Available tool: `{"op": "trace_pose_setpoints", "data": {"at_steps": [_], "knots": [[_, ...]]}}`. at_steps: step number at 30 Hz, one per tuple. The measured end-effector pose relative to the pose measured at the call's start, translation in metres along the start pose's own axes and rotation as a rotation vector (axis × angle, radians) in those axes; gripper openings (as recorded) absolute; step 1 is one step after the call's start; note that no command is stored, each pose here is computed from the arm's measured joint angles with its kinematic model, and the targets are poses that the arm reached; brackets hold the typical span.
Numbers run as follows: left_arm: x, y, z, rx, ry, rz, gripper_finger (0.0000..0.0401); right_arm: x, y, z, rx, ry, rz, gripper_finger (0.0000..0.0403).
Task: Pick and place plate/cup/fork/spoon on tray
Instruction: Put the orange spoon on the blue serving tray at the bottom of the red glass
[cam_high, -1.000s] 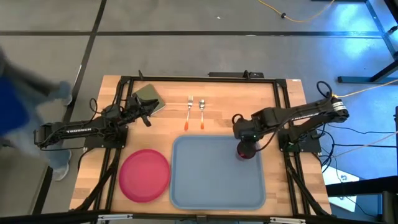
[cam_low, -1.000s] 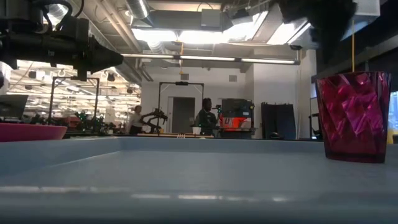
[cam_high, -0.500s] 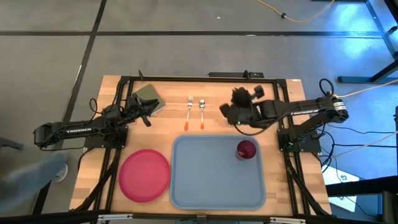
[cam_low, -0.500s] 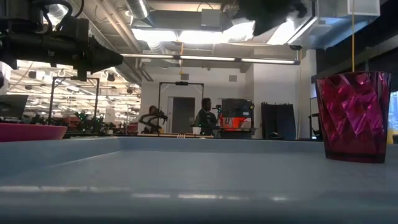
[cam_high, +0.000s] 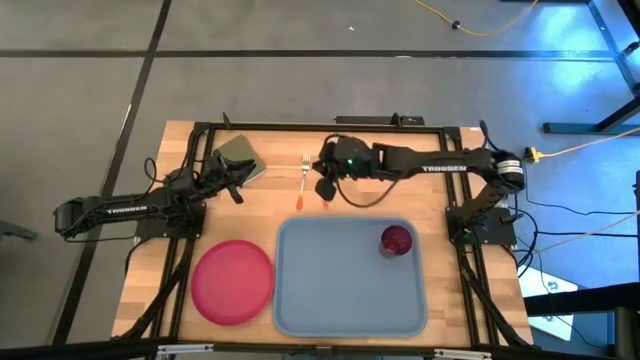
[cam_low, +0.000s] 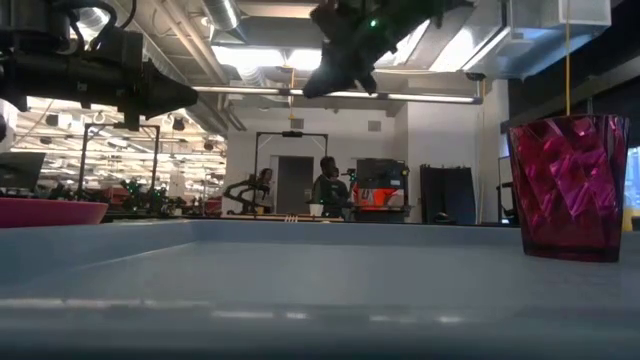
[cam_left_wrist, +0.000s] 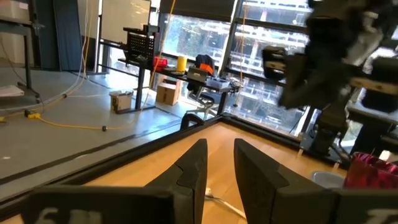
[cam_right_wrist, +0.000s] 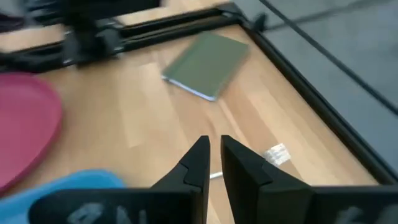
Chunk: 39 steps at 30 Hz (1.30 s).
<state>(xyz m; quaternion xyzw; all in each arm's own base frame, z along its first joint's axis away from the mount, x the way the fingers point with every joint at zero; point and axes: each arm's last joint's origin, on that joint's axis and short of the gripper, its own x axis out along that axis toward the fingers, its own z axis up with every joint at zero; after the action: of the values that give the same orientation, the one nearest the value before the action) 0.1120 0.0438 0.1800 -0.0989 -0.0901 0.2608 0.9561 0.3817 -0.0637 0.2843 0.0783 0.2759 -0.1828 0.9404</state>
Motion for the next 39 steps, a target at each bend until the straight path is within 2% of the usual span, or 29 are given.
{"op": "trace_pose_setpoints", "data": {"at_steps": [4,12,21,24,29,33,39], "knots": [[0.000,0.000,-0.001,0.067,0.015,0.003,0.0073,0.016,-0.019,-0.006,0.145,0.042,-0.086,0.0045],[0.000,0.000,-0.001,0.071,0.016,0.003,0.0073,0.045,-0.057,-0.036,0.434,0.255,-0.195,0.0045],[0.000,0.000,-0.002,0.071,0.016,0.003,0.0073,0.071,-0.059,-0.047,0.480,0.242,-0.175,0.0045],[0.000,0.000,-0.001,0.071,0.016,0.003,0.0073,0.079,-0.059,-0.048,0.456,0.216,-0.157,0.0045],[0.000,0.000,-0.002,0.071,0.016,0.003,0.0073,0.086,-0.058,-0.056,0.464,0.250,-0.155,0.0045],[0.000,0.000,-0.002,0.070,0.016,0.003,0.0073,0.085,-0.059,-0.061,0.515,0.287,-0.190,0.0045],[0.000,0.000,-0.002,0.070,0.016,0.003,0.0073,0.088,-0.059,-0.066,0.510,0.299,-0.232,0.0045]]}}
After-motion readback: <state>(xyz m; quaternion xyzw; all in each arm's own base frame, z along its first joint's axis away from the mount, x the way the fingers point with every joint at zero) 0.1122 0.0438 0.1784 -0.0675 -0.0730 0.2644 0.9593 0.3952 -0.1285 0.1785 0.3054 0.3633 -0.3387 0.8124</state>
